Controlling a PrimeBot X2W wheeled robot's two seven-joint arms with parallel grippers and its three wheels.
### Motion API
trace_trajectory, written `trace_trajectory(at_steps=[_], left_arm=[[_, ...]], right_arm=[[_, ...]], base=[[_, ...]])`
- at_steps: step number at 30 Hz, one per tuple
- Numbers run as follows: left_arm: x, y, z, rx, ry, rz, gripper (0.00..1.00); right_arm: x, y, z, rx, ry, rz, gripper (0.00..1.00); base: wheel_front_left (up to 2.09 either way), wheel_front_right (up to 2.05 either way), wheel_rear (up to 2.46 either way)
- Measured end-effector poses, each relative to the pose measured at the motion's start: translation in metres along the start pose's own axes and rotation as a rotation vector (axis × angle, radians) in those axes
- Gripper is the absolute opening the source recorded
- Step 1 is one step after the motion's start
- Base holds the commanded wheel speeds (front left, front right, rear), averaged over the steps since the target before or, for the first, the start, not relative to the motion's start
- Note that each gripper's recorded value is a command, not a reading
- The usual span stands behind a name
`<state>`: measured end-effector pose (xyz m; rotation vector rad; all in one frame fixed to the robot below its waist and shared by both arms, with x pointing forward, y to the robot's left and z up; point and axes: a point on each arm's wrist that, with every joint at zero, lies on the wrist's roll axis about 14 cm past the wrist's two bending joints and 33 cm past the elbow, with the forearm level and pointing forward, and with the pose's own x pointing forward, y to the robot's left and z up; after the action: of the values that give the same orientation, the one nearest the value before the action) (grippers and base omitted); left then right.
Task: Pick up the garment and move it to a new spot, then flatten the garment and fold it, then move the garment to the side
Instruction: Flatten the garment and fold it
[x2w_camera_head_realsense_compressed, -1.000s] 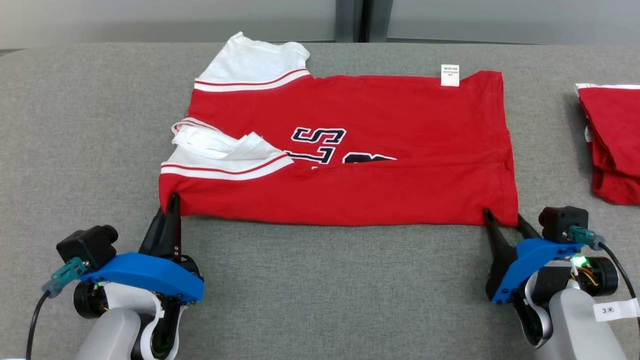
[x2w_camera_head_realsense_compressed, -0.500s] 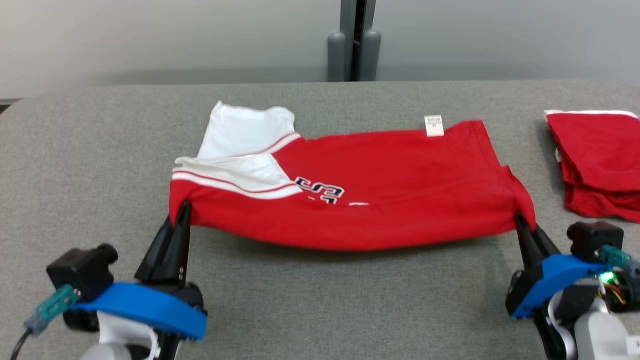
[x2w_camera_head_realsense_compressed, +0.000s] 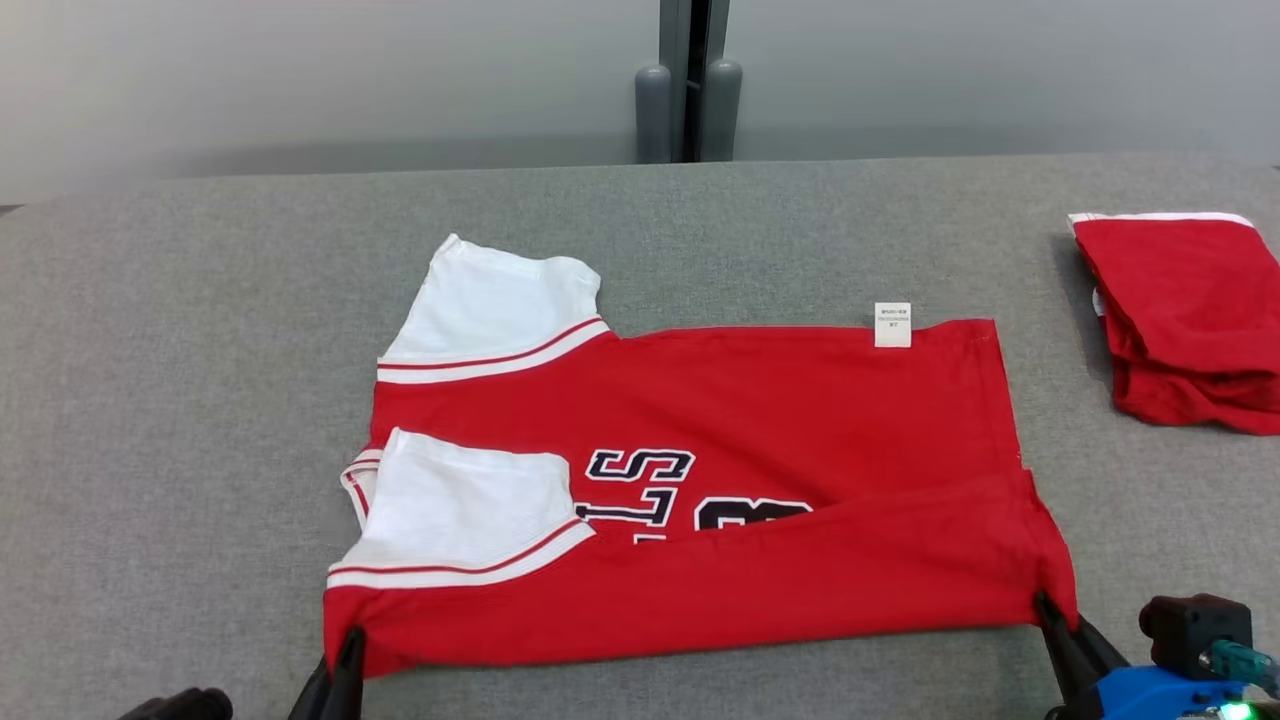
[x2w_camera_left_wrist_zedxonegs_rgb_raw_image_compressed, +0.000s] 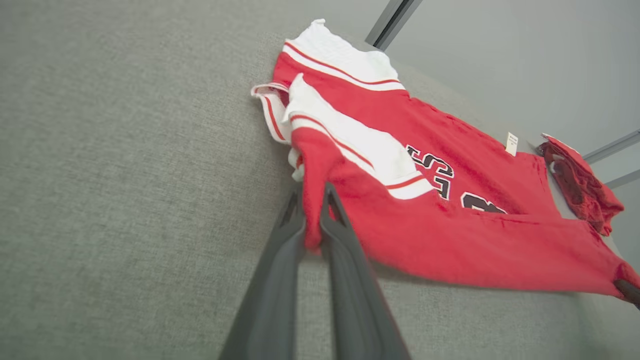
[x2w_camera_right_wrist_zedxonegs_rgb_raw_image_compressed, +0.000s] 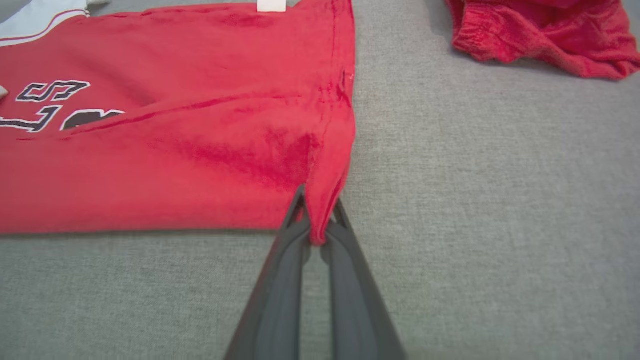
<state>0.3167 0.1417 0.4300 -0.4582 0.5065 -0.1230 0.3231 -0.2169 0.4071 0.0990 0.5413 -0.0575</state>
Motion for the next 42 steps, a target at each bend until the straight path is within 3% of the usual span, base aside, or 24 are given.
trace_trajectory(at_steps=[5,6,7,8,9,10,16,25,30,34,42], left_arm=[[0.005,0.016,-0.016,-0.032,0.035,0.045,0.00],[0.007,0.019,-0.017,-0.029,0.038,0.054,0.00],[0.008,0.022,-0.018,-0.029,0.045,0.062,0.00],[0.009,0.024,-0.021,-0.026,0.058,0.064,0.06],[0.009,0.024,-0.023,-0.022,0.067,0.059,0.42],[0.010,0.024,-0.023,-0.021,0.068,0.058,1.00],[0.022,0.016,0.004,0.091,0.017,0.004,1.00],[0.074,-0.033,0.134,0.449,-0.195,-0.175,1.00],[0.114,-0.064,0.184,0.579,-0.221,-0.257,1.00],[0.163,-0.059,0.179,0.625,-0.091,-0.254,1.00],[0.249,-0.029,0.111,0.632,0.246,-0.245,1.00]], right_arm=[[0.003,-0.003,-0.013,0.006,0.026,-0.009,0.00],[0.003,-0.003,-0.014,0.011,0.027,-0.010,0.04],[0.004,-0.004,-0.014,0.012,0.025,-0.011,0.22],[0.004,-0.004,-0.015,0.013,0.025,-0.013,0.42],[0.004,-0.005,-0.016,0.014,0.025,-0.016,1.00],[0.005,-0.006,-0.017,0.013,0.027,-0.018,1.00],[0.005,-0.020,-0.004,-0.006,-0.023,-0.063,1.00],[0.026,-0.017,0.074,-0.093,-0.233,-0.073,1.00],[0.046,-0.007,0.096,-0.148,-0.268,-0.053,1.00],[0.065,0.001,0.098,-0.192,-0.251,-0.036,1.00],[0.098,0.011,0.087,-0.232,-0.198,0.009,1.00]], base=[[0.00,0.00,0.00],[0.00,0.00,0.00],[0.00,0.00,0.00],[0.00,0.00,0.00],[0.00,0.00,0.00],[0.00,0.00,0.00],[0.00,0.00,0.00],[0.00,0.00,0.00],[0.00,0.00,0.00],[0.00,0.00,0.00],[0.00,0.00,0.00]])
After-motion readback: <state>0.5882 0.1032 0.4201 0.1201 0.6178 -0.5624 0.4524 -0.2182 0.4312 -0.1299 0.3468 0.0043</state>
